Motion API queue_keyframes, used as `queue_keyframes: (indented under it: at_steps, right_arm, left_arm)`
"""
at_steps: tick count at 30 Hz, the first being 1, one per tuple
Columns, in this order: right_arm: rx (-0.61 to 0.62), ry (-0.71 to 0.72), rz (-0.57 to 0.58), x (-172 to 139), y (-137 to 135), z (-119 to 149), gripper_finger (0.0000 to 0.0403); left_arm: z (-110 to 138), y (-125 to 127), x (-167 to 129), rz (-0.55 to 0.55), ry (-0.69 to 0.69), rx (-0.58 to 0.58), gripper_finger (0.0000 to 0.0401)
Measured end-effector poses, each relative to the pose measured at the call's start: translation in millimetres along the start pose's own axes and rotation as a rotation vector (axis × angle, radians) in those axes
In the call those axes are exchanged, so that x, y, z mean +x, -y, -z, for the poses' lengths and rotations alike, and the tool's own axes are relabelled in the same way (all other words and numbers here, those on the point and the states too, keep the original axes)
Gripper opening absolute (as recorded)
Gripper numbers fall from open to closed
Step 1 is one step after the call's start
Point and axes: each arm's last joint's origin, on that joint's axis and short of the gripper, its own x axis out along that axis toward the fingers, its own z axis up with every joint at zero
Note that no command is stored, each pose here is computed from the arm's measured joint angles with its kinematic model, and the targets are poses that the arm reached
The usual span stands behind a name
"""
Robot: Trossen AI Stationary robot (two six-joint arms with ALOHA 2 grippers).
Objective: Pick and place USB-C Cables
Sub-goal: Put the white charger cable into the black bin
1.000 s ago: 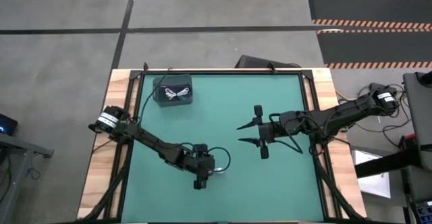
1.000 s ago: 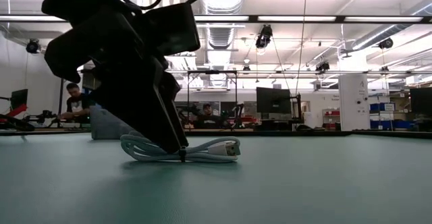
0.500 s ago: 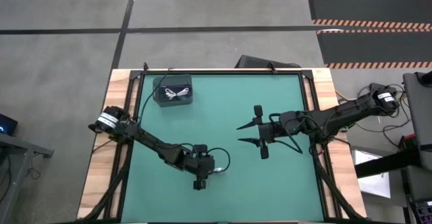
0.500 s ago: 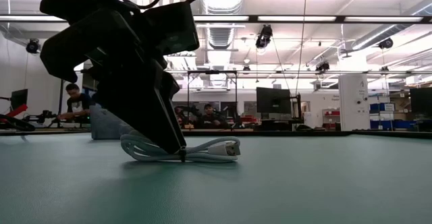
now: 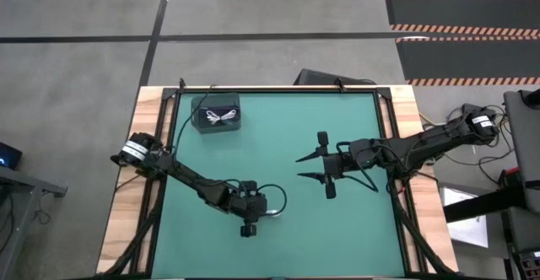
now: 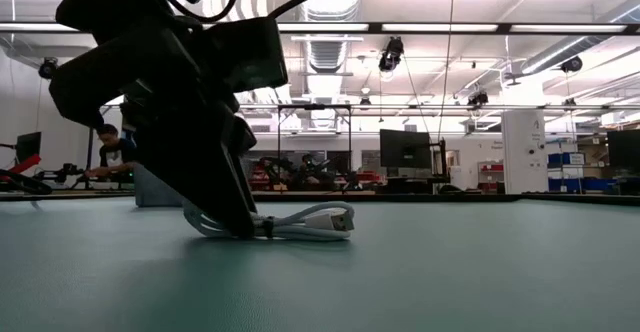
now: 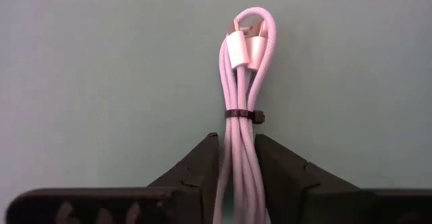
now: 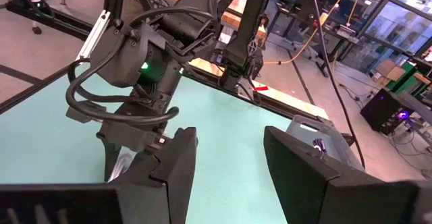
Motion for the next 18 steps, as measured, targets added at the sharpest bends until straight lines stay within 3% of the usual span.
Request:
queue_keyframes:
  at_steps: [9, 18]
  right_arm:
    - [0.0, -0.001, 0.0, 0.0, -0.1, 0.2, 0.0166]
    - [0.007, -0.002, 0.0, -0.1, -0.2, 0.7, 0.0166]
  left_arm:
    - [0.0, 0.2, 0.0, 0.006, -0.003, -0.004, 0.0019]
    - [-3.3, 0.4, -8.3, 0.001, -0.031, 0.004, 0.0017]
